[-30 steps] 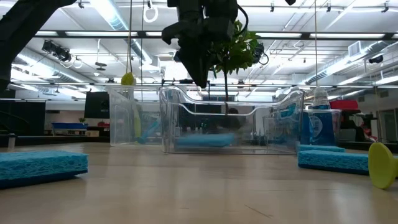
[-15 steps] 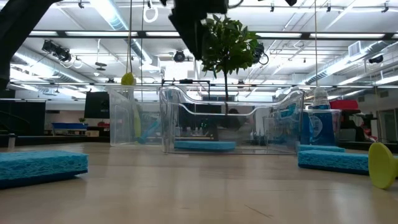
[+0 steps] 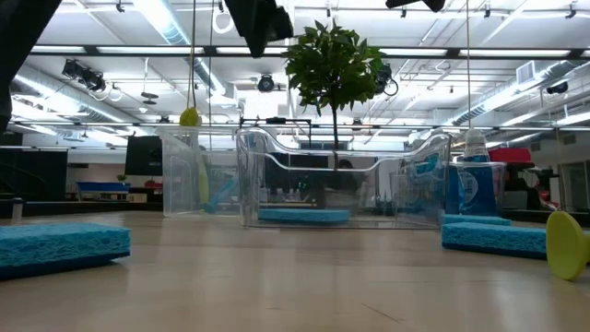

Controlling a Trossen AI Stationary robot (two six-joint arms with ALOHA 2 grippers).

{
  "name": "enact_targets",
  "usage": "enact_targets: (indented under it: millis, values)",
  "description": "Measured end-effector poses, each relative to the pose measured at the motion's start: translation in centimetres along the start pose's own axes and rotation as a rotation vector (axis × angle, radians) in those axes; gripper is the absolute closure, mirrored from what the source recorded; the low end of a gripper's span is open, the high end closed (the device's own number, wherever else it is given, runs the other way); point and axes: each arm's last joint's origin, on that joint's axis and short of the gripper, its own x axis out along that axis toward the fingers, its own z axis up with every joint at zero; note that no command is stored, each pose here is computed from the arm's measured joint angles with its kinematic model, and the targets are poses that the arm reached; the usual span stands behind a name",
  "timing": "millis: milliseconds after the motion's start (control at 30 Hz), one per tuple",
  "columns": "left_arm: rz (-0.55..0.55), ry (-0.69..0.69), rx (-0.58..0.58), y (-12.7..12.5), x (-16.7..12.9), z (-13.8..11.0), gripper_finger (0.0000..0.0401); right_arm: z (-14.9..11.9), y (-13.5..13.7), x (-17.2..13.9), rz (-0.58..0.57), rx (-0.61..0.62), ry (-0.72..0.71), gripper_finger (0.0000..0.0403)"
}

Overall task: Pick & Place Kitchen Sink Supplies
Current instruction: Put the blue sponge into the bottom transparent bin

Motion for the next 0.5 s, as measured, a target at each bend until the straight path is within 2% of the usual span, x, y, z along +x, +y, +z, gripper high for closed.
enact_targets:
  millis: [267, 500]
  values:
    - [0.030, -0.009, 0.068, -3.6, -0.2, 0.1, 0.0234, -0.3, 0.0, 0.0, -0.005, -0.005, 0.029, 0.0305]
    - [0.010, -0.046, 0.042, -6.7, 0.1, 0.4, 0.0234, -0.3, 0.0, 0.0, 0.031, -0.041, 0.039, 0.0305]
